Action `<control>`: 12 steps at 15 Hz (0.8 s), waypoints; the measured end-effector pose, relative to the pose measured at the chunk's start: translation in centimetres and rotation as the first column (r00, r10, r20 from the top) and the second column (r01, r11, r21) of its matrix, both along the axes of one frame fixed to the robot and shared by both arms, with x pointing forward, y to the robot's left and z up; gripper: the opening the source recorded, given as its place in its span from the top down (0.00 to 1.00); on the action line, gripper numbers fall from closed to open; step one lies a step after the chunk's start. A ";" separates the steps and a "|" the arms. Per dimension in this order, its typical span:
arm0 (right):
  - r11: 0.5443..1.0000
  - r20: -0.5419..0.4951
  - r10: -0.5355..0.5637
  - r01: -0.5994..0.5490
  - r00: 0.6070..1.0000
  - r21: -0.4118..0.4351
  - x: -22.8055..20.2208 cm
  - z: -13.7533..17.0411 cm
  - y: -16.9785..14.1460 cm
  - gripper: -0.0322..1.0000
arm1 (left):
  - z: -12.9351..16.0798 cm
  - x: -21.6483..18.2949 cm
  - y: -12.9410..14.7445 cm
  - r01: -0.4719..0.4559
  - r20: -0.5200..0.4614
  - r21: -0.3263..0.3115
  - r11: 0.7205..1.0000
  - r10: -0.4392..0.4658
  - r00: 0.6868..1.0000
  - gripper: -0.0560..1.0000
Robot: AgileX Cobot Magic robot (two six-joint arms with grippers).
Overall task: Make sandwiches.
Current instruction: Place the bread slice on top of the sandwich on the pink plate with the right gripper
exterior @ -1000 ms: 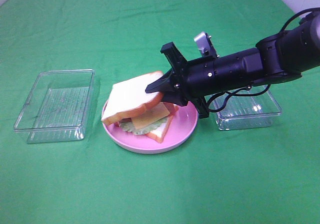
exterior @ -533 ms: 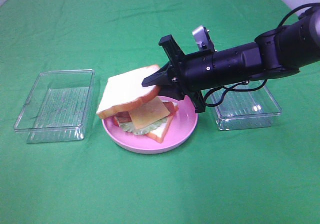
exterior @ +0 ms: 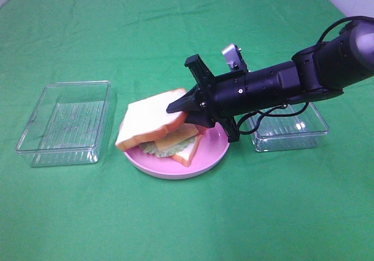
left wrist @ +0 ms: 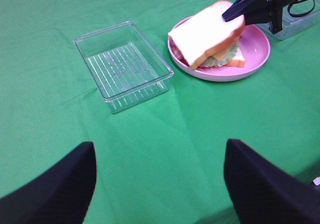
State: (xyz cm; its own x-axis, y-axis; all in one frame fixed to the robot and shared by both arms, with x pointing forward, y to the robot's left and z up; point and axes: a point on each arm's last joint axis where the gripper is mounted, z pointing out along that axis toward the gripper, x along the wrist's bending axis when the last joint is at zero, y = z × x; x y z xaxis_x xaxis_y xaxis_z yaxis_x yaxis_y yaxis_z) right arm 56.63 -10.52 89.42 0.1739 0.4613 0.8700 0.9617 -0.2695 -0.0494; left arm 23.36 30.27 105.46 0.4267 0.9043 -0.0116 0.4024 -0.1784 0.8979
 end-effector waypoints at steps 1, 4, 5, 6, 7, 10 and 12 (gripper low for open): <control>1.000 0.001 -0.003 0.003 1.000 -0.006 0.0 -0.1 0.0 0.78 | 0.0 0.0 0.0 0.000 0.000 0.000 1.000 0.000 1.000 0.30; 1.000 0.003 -0.003 0.003 1.000 -0.007 0.0 -0.1 0.0 0.77 | 0.0 0.0 0.0 0.000 0.000 0.000 1.000 0.000 1.000 0.30; 1.000 0.009 0.000 0.000 1.000 -0.010 0.0 -0.1 0.0 0.73 | 0.0 0.0 0.0 0.000 0.000 0.000 1.000 0.000 1.000 0.30; 1.000 0.016 0.002 -0.001 1.000 -0.015 0.1 -0.1 -0.1 0.63 | 0.0 0.0 0.0 0.000 0.000 0.000 1.000 0.000 1.000 0.30; 1.000 0.026 0.008 -0.007 1.000 -0.017 0.1 -0.1 -0.1 0.53 | 0.0 0.0 0.0 0.000 0.000 0.000 1.000 0.000 1.000 0.30; 0.999 0.070 -0.006 0.009 0.998 -0.044 0.3 0.7 -0.3 0.29 | 0.0 0.0 0.0 0.000 0.000 0.000 1.000 0.000 1.000 0.30; 0.995 0.125 0.009 0.004 0.992 -0.103 0.3 1.7 -0.6 0.25 | 0.0 0.0 0.0 0.000 0.000 0.000 1.000 0.000 1.000 0.30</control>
State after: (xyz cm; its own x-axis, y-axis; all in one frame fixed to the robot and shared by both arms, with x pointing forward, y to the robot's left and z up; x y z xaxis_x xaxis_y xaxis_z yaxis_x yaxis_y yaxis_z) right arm 56.88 -11.12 91.09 0.0653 0.5501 0.8325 0.9593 -0.2643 0.0994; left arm 23.36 30.27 105.46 0.4267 0.9043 -0.0116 0.4024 -0.1784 0.8979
